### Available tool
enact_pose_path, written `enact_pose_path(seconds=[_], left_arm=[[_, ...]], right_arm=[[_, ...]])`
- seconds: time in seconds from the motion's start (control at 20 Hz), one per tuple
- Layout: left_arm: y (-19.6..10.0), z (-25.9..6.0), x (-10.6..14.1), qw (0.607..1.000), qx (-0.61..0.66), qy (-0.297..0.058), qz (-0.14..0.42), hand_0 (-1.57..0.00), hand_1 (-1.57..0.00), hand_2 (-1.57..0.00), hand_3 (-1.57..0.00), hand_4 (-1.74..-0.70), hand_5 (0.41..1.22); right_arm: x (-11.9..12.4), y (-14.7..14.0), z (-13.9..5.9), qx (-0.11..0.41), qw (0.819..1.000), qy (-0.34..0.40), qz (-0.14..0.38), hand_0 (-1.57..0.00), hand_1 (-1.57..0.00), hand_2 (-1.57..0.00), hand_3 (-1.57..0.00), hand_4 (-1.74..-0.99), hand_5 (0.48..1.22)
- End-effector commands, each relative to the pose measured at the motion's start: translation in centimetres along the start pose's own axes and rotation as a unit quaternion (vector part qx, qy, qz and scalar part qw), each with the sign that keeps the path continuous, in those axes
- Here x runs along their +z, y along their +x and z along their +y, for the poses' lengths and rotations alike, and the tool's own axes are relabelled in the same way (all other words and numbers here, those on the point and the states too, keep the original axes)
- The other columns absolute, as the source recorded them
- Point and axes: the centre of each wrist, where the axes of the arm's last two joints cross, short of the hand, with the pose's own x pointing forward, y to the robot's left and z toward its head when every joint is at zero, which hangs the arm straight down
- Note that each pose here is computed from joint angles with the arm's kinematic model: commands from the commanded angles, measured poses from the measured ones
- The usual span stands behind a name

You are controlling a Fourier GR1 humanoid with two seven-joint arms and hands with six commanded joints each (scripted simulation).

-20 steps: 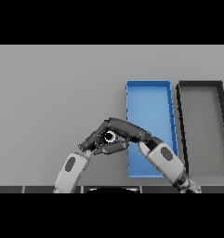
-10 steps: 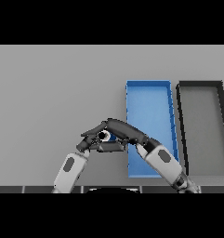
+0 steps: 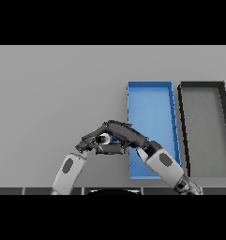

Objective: Pick up the blue pipe and place it into the blue bin.

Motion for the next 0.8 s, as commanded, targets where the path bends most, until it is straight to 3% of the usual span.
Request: enact_pose_path(seconds=[0.0, 0.15, 0.3, 0.5, 0.75], left_arm=[[-0.2, -0.3, -0.1, 1.000, 0.004, 0.001, 0.010, -0.16, -0.14, -0.14, -0.12, -0.98, 0.704], [-0.4, -0.3, -0.2, 1.000, 0.012, 0.005, 0.026, -0.08, -0.07, -0.07, -0.06, -0.97, 0.567], [-0.8, -0.2, 0.4, 0.999, 0.001, 0.009, 0.034, -0.04, -0.04, -0.04, -0.03, -0.94, 0.495], [-0.9, -0.2, 0.6, 0.999, 0.002, 0.008, 0.041, -0.02, -0.01, -0.01, -0.01, -0.91, 0.470], [-0.5, -0.6, 0.0, 0.999, 0.002, -0.001, 0.047, 0.00, 0.00, 0.00, 0.00, -0.91, 0.441]], right_arm=[[0.2, -0.2, -0.1, -0.001, 1.000, -0.003, -0.004, -1.57, -1.57, -1.57, -1.57, -1.740, 1.218], [0.2, 0.0, -0.1, -0.015, 1.000, 0.000, -0.011, -1.57, -1.57, -1.57, -1.57, -1.741, 1.220], [0.2, 0.1, -0.3, -0.047, 0.999, -0.002, -0.023, -1.57, -1.57, -1.57, -1.57, -1.741, 1.220], [-0.4, 2.6, -1.8, -0.106, 0.994, -0.011, -0.039, -1.57, -1.57, -1.57, -1.57, -1.741, 1.221], [-1.1, 8.0, -6.2, -0.118, 0.989, -0.007, -0.092, -1.57, -1.57, -1.57, -1.57, -1.741, 1.221]])
